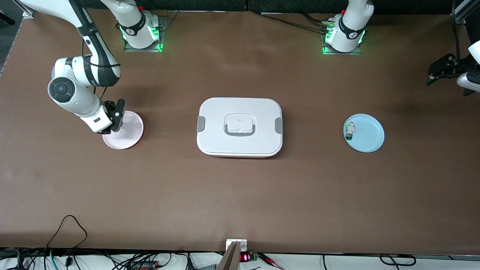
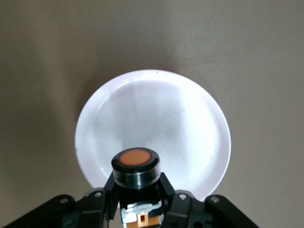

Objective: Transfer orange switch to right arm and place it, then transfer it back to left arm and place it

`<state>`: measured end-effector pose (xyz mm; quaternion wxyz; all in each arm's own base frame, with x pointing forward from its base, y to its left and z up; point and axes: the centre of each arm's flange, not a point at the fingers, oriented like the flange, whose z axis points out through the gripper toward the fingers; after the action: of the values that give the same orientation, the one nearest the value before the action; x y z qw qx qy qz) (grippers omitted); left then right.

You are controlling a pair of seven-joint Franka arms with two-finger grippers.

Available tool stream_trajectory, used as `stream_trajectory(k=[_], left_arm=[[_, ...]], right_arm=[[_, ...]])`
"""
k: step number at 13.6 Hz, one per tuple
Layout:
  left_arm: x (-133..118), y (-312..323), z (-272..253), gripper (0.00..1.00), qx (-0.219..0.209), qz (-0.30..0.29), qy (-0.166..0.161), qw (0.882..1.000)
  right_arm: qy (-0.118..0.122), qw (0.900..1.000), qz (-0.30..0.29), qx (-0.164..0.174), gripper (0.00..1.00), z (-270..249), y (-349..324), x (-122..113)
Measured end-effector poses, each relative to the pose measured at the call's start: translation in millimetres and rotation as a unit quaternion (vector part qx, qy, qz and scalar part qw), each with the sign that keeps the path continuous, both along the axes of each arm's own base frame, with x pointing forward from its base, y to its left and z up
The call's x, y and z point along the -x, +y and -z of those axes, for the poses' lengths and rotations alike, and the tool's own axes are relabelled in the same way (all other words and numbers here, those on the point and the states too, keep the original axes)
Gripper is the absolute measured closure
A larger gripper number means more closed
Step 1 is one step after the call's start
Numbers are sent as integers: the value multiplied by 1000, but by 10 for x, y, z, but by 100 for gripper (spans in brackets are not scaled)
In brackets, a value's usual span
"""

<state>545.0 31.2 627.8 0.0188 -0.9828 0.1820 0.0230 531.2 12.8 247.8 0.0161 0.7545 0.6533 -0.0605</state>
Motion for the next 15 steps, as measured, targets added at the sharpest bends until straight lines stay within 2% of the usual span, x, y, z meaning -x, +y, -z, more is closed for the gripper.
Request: stream_trajectory(k=[4,6,15], left_arm=[[-18,-62,20,0,22,-67,-2,997],[-22,-179,20,0,21,-72,-2,997],[-64,-265,-6,0,21,-68,0,997]], right_arm=[[-1,1000,-14,-4,64,379,-68,32],[-5,1000,-23,-2,64,503,-129,31],[4,1000,-28,-5,64,624,-91,60]])
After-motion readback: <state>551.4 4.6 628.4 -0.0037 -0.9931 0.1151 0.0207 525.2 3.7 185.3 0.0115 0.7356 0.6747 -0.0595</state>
